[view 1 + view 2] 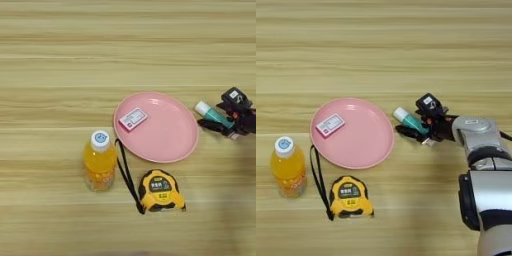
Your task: Move the objects on the table
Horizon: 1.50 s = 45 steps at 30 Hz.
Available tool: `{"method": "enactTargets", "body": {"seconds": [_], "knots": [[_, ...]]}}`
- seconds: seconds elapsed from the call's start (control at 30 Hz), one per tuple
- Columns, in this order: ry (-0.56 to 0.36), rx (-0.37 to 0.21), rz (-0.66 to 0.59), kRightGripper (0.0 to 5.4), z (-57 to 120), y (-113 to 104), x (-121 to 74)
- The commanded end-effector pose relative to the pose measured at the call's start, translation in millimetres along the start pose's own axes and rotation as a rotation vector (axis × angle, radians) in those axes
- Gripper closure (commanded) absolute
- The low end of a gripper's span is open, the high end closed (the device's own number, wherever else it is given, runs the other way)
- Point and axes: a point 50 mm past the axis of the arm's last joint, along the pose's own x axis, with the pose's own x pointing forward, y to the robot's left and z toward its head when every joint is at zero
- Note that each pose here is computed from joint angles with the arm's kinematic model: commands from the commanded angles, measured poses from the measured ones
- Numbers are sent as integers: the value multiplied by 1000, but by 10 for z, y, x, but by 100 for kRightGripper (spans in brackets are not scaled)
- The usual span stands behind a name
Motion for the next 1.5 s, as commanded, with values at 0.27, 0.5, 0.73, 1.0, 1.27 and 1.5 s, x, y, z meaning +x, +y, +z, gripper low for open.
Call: {"method": "enactTargets", "body": {"seconds": [0.27, 0.5, 0.73, 1.0, 1.27, 1.5], "knots": [[-169, -124, -75, 2, 583, -253, -159], [-252, -185, -87, 2, 824, -318, -255], [-340, -267, -101, 2, 1084, -367, -390], [-466, -393, -42, 2, 1402, -200, -449], [-552, -498, 103, 2, 1635, 306, -348], [-581, -449, 125, 2, 1687, 510, -280]]}}
